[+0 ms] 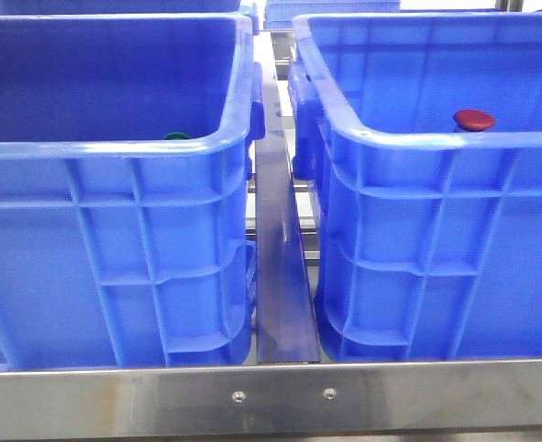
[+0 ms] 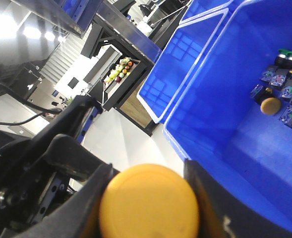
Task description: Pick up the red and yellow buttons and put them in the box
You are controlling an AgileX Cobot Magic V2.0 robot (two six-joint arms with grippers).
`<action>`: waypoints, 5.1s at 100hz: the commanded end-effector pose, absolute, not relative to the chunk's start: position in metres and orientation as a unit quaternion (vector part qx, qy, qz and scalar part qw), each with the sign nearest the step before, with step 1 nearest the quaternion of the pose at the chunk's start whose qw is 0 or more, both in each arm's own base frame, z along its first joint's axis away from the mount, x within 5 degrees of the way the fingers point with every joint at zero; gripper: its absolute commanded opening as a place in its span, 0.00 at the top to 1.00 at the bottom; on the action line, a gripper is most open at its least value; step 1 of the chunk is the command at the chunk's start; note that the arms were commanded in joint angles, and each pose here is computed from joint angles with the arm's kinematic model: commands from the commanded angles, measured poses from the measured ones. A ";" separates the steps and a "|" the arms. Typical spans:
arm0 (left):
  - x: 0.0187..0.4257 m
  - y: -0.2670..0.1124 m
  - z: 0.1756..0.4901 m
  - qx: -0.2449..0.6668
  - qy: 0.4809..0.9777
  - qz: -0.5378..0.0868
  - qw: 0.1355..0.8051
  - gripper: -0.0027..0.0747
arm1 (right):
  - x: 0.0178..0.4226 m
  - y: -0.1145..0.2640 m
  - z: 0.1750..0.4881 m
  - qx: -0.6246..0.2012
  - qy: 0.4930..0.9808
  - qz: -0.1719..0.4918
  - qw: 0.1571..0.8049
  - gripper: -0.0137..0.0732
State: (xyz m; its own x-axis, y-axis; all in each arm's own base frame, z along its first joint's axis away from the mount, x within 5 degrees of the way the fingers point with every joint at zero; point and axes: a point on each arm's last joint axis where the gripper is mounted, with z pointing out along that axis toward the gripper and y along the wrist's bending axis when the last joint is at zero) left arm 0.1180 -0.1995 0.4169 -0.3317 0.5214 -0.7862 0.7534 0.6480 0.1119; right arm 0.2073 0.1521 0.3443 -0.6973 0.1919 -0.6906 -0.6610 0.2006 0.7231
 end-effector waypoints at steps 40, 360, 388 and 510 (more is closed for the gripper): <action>0.117 -0.194 0.438 0.365 0.786 -0.165 0.472 0.16 | 0.213 0.146 0.367 -0.143 0.658 0.614 0.411 0.55; 0.048 0.013 0.378 0.001 0.752 -0.033 0.658 0.99 | 0.380 -0.066 0.219 0.013 0.866 0.033 0.500 0.38; 0.048 0.013 0.378 0.001 0.752 -0.033 0.658 0.99 | 0.370 -0.064 0.250 0.010 0.846 0.025 0.533 0.13; 0.048 0.013 0.378 0.001 0.752 -0.033 0.658 0.99 | 0.118 0.006 0.344 -0.011 0.682 0.030 0.731 0.14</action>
